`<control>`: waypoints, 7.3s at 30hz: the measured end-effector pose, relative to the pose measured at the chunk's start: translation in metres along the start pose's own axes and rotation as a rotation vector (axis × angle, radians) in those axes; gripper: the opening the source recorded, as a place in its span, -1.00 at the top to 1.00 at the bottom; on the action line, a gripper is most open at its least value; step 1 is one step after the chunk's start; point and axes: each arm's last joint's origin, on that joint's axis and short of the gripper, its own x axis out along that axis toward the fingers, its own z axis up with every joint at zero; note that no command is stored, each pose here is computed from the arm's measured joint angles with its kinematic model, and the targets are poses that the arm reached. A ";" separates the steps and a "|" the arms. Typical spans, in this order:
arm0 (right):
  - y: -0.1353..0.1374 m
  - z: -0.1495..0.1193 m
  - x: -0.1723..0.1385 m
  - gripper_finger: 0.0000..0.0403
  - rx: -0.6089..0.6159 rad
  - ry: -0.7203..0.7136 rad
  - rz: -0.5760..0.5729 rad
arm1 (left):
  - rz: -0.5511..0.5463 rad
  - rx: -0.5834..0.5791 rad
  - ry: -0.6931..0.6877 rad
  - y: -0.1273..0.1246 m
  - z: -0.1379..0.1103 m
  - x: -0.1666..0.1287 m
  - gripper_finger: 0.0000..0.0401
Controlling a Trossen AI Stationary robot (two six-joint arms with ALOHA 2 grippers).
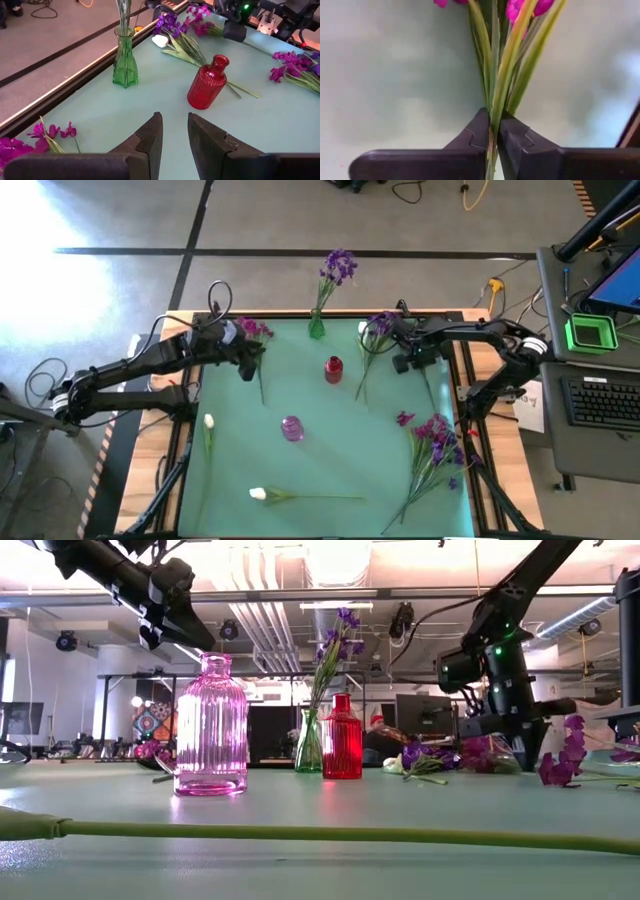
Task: Sort flowers into vase by color
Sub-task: Put the right pink flower into the red vase, then put the bottom left white flower into the purple vase
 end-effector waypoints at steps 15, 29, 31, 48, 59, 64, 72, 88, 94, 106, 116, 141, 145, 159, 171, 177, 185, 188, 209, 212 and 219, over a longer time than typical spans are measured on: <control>-0.034 -0.008 -0.122 0.91 0.052 -0.470 0.173 | -0.002 -0.009 0.002 0.000 0.000 0.000 0.61; -0.031 -0.035 -0.183 0.91 -0.198 -1.092 0.780 | -0.001 -0.024 0.004 0.000 0.000 0.000 0.61; -0.022 -0.039 -0.178 0.91 -0.230 -1.169 0.868 | -0.001 -0.024 0.004 0.000 0.000 0.000 0.61; 0.040 -0.069 -0.127 0.91 -0.470 -1.603 1.220 | 0.000 -0.025 0.004 0.000 0.000 0.000 0.61; 0.069 -0.052 -0.134 0.91 -0.514 -1.644 1.099 | 0.001 -0.028 0.005 0.000 -0.001 0.000 0.61; 0.078 -0.047 -0.131 0.91 -0.539 -1.631 1.071 | 0.002 -0.028 0.012 0.000 -0.001 0.000 0.61; 0.080 -0.046 -0.126 0.91 -0.575 -1.616 1.031 | 0.002 -0.024 0.012 0.000 -0.001 0.000 0.61; 0.085 -0.045 -0.119 0.91 -0.618 -1.592 0.988 | 0.006 -0.022 0.011 0.000 -0.001 0.000 0.61; 0.085 -0.045 -0.118 0.89 -0.621 -1.593 0.985 | 0.016 -0.021 0.009 0.000 -0.001 0.000 0.61; 0.086 -0.045 -0.116 0.63 -0.633 -1.567 0.973 | 0.017 -0.021 0.009 0.000 -0.001 0.000 0.61; 0.086 -0.045 -0.115 0.46 -0.631 -1.565 0.974 | 0.017 -0.021 0.009 0.000 -0.001 0.000 0.61; 0.086 -0.045 -0.105 -0.03 -0.628 -1.451 0.916 | 0.018 -0.013 0.009 0.000 -0.001 0.000 0.61; 0.084 -0.046 -0.107 -0.09 -0.630 -1.446 0.913 | 0.018 -0.012 0.008 0.000 -0.001 0.000 0.61; 0.061 -0.057 -0.117 -0.27 -0.621 -1.336 0.880 | 0.019 -0.111 0.021 0.001 -0.002 0.000 0.61; 0.043 -0.067 -0.121 -0.34 -0.609 -1.239 0.867 | 0.032 -0.259 0.130 -0.002 0.002 -0.007 0.61; 0.036 -0.071 -0.119 -0.32 -0.604 -1.179 0.856 | 0.022 -0.250 0.207 -0.012 0.016 -0.018 0.61; 0.032 -0.075 -0.112 -0.33 -0.589 -1.076 0.834 | 0.075 -0.315 0.354 -0.026 0.022 -0.036 0.61; 0.032 -0.075 -0.110 -0.32 -0.588 -1.057 0.828 | 0.065 -0.327 0.397 -0.034 0.022 -0.039 0.61; 0.027 -0.085 -0.095 -0.35 -0.685 -0.828 0.851 | 0.177 -0.485 0.814 -0.120 -0.043 -0.061 0.61; 0.027 -0.087 -0.094 -0.35 -0.700 -0.801 0.856 | 0.235 -0.501 0.848 -0.134 -0.059 -0.064 0.61; 0.028 -0.089 -0.094 -0.35 -0.739 -0.767 0.910 | 0.406 -0.543 0.884 -0.156 -0.089 -0.066 0.61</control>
